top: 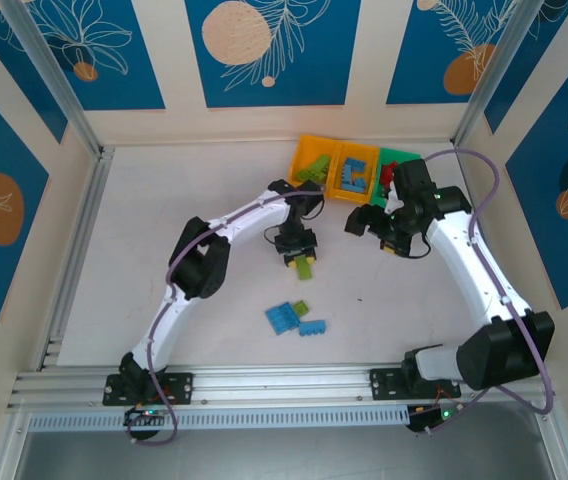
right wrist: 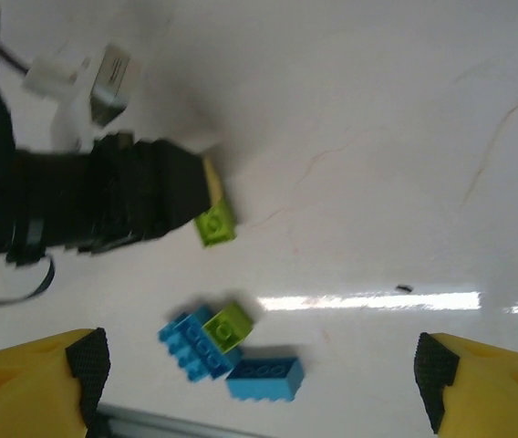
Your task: Sort the legos into containers by color
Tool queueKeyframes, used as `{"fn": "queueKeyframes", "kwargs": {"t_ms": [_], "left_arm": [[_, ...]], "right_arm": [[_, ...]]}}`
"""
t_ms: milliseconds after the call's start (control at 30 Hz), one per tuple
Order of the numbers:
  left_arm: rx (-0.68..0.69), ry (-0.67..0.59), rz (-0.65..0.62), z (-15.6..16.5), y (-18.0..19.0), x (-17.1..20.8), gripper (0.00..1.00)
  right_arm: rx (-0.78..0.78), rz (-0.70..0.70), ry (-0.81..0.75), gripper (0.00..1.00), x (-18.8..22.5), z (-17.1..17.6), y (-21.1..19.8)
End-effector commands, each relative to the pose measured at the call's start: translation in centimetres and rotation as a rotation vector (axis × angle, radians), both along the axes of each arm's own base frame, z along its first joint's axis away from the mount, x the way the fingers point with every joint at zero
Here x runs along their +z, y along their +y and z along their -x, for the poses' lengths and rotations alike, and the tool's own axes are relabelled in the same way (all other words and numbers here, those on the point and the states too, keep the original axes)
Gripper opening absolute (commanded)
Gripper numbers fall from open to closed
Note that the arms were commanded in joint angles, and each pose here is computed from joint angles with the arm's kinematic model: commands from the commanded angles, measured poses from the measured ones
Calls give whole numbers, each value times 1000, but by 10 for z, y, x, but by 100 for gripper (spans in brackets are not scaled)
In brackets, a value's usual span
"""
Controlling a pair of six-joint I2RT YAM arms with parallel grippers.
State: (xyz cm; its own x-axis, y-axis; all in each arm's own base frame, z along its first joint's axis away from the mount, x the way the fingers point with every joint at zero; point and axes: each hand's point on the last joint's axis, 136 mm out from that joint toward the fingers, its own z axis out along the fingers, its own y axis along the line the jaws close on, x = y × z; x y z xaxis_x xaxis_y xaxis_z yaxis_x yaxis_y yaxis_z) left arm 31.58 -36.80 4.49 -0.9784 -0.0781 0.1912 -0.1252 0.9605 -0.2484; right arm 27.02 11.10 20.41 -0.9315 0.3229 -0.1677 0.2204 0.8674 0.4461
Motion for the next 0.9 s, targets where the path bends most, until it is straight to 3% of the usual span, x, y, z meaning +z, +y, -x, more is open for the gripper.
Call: {"fn": "queueKeyframes", "kwargs": {"t_ms": [0, 200, 533, 733, 867], "left_arm": [[-41, -76, 49, -19, -1, 26, 31], [-21, -359, 182, -84, -18, 83, 34], [306, -717, 398, -225, -23, 139, 33], [487, -809, 518, -275, -19, 152, 33], [514, -928, 598, -297, -22, 172, 34]], "right_arm": [[-30, -137, 38, 89, 9, 17, 17], [-64, -155, -14, 89, 23, 6, 19], [-76, -156, -44, 88, 38, -3, 19], [-96, -150, -52, 88, 37, 0, 16], [-96, -147, -58, 88, 38, 0, 15]]}}
